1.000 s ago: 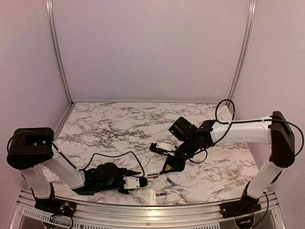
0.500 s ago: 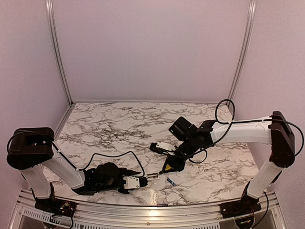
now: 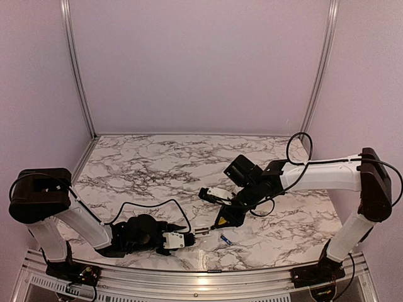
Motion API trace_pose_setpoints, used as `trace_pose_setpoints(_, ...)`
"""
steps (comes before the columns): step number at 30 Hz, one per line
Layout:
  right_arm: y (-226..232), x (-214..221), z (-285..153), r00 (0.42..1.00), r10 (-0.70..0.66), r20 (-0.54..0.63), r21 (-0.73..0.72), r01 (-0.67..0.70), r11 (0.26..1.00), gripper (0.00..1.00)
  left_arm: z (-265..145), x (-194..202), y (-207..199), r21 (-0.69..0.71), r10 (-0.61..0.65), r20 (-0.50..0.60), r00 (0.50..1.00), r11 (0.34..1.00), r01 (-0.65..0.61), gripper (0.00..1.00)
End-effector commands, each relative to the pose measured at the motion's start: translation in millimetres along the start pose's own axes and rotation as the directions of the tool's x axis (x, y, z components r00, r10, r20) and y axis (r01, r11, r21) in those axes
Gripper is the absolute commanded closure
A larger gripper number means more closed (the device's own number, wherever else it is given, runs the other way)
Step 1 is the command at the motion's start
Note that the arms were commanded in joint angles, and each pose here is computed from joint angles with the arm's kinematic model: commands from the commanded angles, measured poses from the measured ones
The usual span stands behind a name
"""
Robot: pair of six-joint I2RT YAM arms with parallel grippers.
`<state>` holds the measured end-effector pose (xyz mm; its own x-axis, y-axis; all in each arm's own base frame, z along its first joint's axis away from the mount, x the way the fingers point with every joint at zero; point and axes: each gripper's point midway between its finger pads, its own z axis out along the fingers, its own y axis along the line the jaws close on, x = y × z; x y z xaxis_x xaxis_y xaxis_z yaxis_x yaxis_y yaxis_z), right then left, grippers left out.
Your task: Unload the batteries from the remote control
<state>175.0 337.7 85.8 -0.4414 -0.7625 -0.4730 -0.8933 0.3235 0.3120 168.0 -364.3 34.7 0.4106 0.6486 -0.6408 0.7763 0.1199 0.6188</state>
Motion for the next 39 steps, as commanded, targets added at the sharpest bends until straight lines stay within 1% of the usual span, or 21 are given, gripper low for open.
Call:
trace_pose_setpoints(1,-2.9,-9.2,-7.8,0.999,-0.008,0.047,0.042,0.006,0.999,1.0,-3.0,-24.6,13.5,-0.046,-0.026,0.099,0.995,0.998,0.031,1.0)
trace_pose_setpoints(15,2.7,-12.6,-19.7,0.996,-0.011,0.089,0.046,0.007,0.999,1.0,-5.0,-26.7,15.8,-0.051,-0.038,0.11,0.993,0.998,0.043,1.0)
trace_pose_setpoints(23,11.2,-17.3,-39.0,0.99,-0.021,0.138,0.065,0.013,0.998,1.0,-8.8,-31.2,17.0,-0.047,-0.05,0.136,0.989,0.997,0.057,1.0)
trace_pose_setpoints(32,30.2,-30.6,-81.2,0.966,-0.055,0.252,0.085,0.034,0.996,1.0,-10.0,-31.9,21.8,-0.061,-0.068,0.143,0.987,0.995,0.077,1.0)
trace_pose_setpoints(38,23.1,-46.6,-117.4,0.925,-0.069,0.374,0.198,-0.007,0.98,1.0,-11.7,-33.1,24.9,-0.064,-0.082,0.154,0.985,0.994,0.093,1.0)
trace_pose_setpoints(39,19.1,-51.4,-125.4,0.911,-0.047,0.41,0.219,-0.048,0.974,1.0,-12.2,-33.4,25.0,-0.063,-0.083,0.156,0.984,0.994,0.094,1.0)
